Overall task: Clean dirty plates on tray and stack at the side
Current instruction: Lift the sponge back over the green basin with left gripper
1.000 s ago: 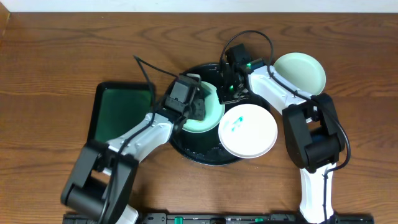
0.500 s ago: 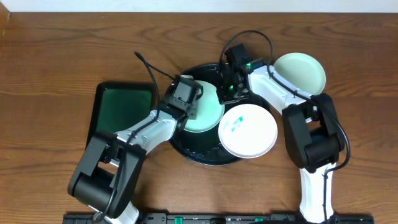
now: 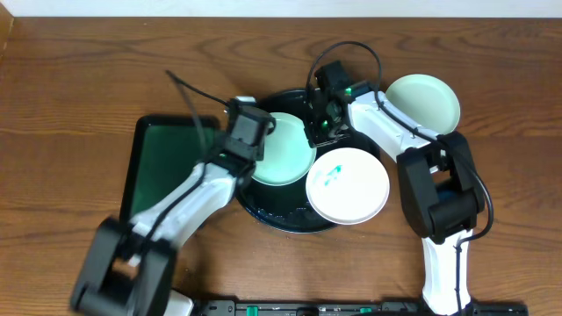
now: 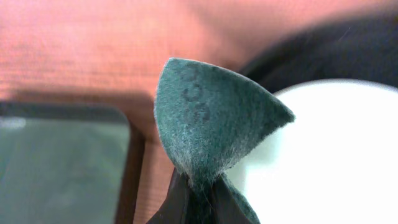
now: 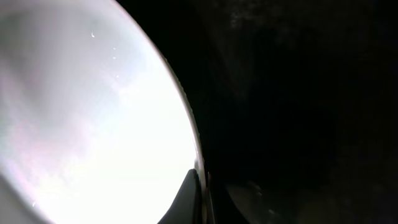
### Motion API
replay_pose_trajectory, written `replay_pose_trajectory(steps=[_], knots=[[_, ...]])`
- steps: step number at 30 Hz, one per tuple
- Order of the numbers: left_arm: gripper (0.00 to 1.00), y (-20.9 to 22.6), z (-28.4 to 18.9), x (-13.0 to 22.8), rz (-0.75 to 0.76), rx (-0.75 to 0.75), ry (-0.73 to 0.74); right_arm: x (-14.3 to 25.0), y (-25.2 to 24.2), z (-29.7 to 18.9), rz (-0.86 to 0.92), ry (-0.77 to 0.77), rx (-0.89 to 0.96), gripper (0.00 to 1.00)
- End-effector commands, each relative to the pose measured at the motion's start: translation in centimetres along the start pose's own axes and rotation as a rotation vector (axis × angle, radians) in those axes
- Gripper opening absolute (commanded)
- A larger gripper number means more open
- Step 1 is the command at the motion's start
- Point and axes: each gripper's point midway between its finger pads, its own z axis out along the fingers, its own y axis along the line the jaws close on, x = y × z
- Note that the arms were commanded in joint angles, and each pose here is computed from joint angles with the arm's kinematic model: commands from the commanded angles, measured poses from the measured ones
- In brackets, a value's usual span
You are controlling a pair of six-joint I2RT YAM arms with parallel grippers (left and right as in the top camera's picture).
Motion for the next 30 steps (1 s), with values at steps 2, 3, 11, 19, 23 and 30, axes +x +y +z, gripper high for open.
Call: replay_pose_trajectory(steps=[2, 3, 11, 19, 23, 30], knots=[[0.07, 0.3, -5.1, -4.8, -0.139, 0.122, -0.14, -3.6, -0.4, -5.9, -0.148, -0.158, 0.191, 0.01], [0.07, 1.2, -6.2, -5.5, -0.174, 0.12, -0.166, -4.0, -0.1, -7.1, -0.181, -0.185, 0.223, 0.01], [0.07, 10.6, -11.2, -5.0, -0.319, -0.035, -0.168, -5.8, 1.8, -16.6, -0.357, -0.386, 0.642, 0.01], [0.07, 17.6, -11.8, -2.8, -0.499, -0.2, -0.123, -5.9, 7.9, -25.4, -0.63, -0.512, 1.188, 0.01], [0.07, 18.4, -11.4, -2.2, -0.511, -0.224, -0.099, -5.3, 11.1, -26.5, -0.752, -0.501, 1.292, 0.01], [0.07, 18.4, -11.3, -2.0, -0.509, -0.226, -0.092, -5.4, 12.8, -27.5, -0.779, -0.531, 1.336, 0.01]])
